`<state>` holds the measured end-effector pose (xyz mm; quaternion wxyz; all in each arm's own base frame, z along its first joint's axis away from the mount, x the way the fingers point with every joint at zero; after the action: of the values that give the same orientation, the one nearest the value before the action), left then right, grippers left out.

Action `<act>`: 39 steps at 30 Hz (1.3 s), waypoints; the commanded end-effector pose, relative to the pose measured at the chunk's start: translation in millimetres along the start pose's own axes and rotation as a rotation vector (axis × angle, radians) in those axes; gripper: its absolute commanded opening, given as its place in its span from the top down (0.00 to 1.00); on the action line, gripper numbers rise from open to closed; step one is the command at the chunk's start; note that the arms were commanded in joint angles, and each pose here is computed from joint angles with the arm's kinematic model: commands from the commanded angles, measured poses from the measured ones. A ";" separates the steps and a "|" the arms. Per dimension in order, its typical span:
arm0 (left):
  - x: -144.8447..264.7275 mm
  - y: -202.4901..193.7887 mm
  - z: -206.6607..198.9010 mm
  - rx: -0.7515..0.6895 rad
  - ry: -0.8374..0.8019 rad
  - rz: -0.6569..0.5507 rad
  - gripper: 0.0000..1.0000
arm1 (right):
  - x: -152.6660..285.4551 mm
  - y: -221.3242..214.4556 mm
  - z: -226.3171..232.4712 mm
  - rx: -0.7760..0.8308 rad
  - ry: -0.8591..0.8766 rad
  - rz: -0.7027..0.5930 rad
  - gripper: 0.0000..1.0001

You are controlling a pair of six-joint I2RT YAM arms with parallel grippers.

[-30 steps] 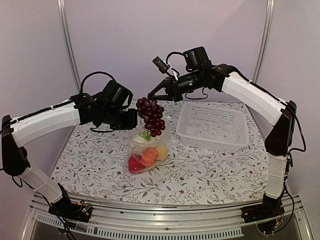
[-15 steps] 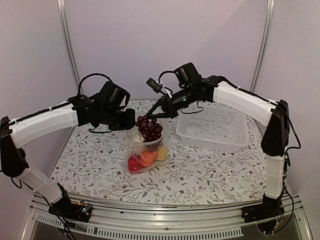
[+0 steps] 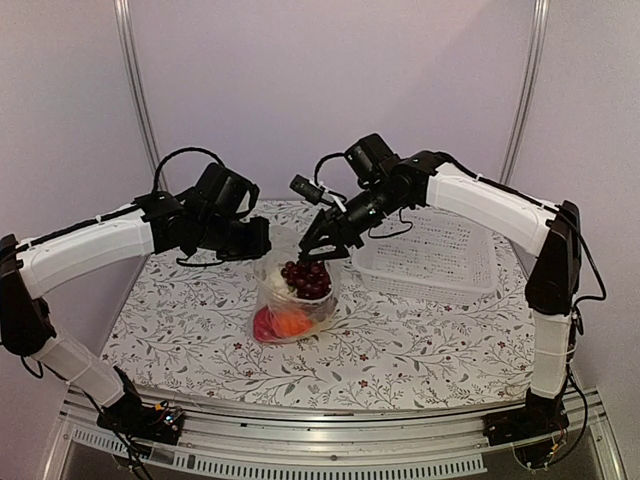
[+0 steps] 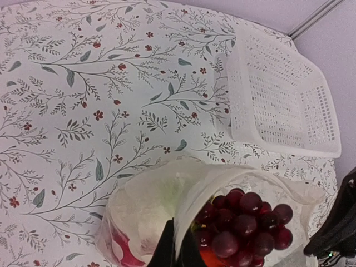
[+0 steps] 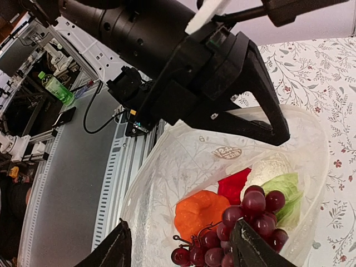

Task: Place the food in the zip-top bag and seal the zipper
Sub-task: Place the fake fruit in the zipper food storage bag, then pass from the left arm to the right

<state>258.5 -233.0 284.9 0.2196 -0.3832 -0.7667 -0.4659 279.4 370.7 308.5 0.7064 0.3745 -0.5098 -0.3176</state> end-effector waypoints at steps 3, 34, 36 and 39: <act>4.6 3.2 10.1 -0.050 0.021 -0.039 1.00 | 77.0 9.3 -0.4 0.112 -0.155 -0.048 0.32; 5.7 12.8 2.0 -0.144 0.021 -0.050 1.00 | 31.4 -83.1 -50.4 0.296 -0.123 0.013 0.50; 5.2 13.4 2.4 -0.146 0.024 -0.050 1.00 | 29.5 -81.8 -49.4 0.304 -0.119 0.010 0.55; 5.7 13.9 2.7 -0.153 0.028 -0.054 1.00 | 29.2 -79.9 -49.2 0.298 -0.115 -0.002 0.70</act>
<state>258.9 -228.4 288.2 0.1919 -0.3849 -0.7340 -0.5256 327.7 309.7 236.7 0.6211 0.4392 -0.5976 -0.2535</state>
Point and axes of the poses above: each gripper's point midway between its finger pads, its own x axis back along the fingers, its own z axis along the line the jaws close on, y = z × x, the point moved 10 cm from there along x, back along the fingers, and after that the axes turned 12 degrees about x, right-handed, at the moved point
